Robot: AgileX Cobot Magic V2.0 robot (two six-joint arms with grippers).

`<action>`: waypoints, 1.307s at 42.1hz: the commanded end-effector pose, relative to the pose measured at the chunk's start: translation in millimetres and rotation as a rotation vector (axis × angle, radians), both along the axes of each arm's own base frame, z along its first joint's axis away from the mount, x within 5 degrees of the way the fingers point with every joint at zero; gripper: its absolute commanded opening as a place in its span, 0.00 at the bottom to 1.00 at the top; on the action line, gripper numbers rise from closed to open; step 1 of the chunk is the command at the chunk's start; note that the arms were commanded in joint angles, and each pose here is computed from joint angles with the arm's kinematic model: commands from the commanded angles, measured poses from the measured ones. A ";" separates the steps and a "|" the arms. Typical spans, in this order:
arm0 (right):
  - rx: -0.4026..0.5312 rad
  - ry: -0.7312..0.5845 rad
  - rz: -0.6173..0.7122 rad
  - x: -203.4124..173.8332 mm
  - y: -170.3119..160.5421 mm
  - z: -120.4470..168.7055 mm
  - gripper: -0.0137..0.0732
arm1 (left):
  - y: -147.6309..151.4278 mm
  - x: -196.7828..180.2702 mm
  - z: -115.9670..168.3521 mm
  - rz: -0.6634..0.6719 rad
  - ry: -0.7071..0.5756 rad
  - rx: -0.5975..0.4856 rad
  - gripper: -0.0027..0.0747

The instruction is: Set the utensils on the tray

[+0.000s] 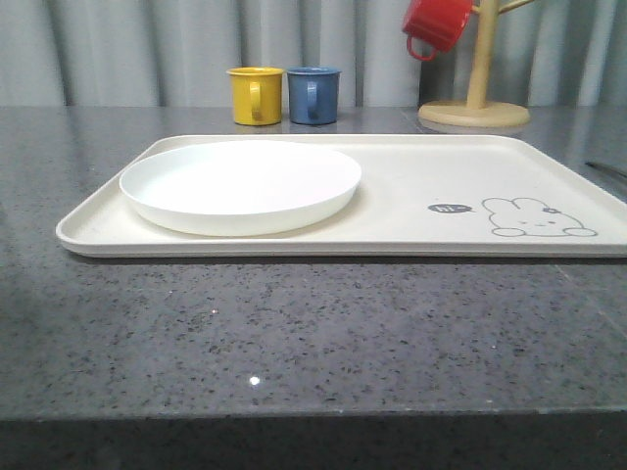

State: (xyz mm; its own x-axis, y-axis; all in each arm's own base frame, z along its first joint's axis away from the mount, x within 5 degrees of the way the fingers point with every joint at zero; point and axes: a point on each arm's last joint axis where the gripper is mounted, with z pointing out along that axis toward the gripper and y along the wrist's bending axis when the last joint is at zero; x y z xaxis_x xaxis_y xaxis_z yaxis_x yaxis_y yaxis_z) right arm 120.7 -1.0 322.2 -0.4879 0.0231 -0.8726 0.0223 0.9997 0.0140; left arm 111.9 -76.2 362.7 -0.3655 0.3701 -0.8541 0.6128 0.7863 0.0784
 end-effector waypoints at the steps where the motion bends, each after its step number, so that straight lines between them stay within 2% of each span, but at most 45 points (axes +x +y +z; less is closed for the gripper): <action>1: -0.020 -0.100 0.000 4.0 -0.9 15.4 0.73 | -1.6 0.6 13.4 0.000 -0.067 -0.060 0.58; 41: -0.020 -0.125 0.001 6.4 -0.8 21.9 0.73 | -1.7 0.7 13.5 0.000 -0.068 -0.061 0.58; 48: -0.020 -0.033 -0.003 19.9 -1.2 36.4 0.73 | -1.7 0.7 13.5 0.000 -0.068 -0.061 0.58; 55: -0.019 0.161 -0.008 47.4 -1.7 44.0 0.71 | -1.7 0.7 13.5 0.000 -0.068 -0.061 0.58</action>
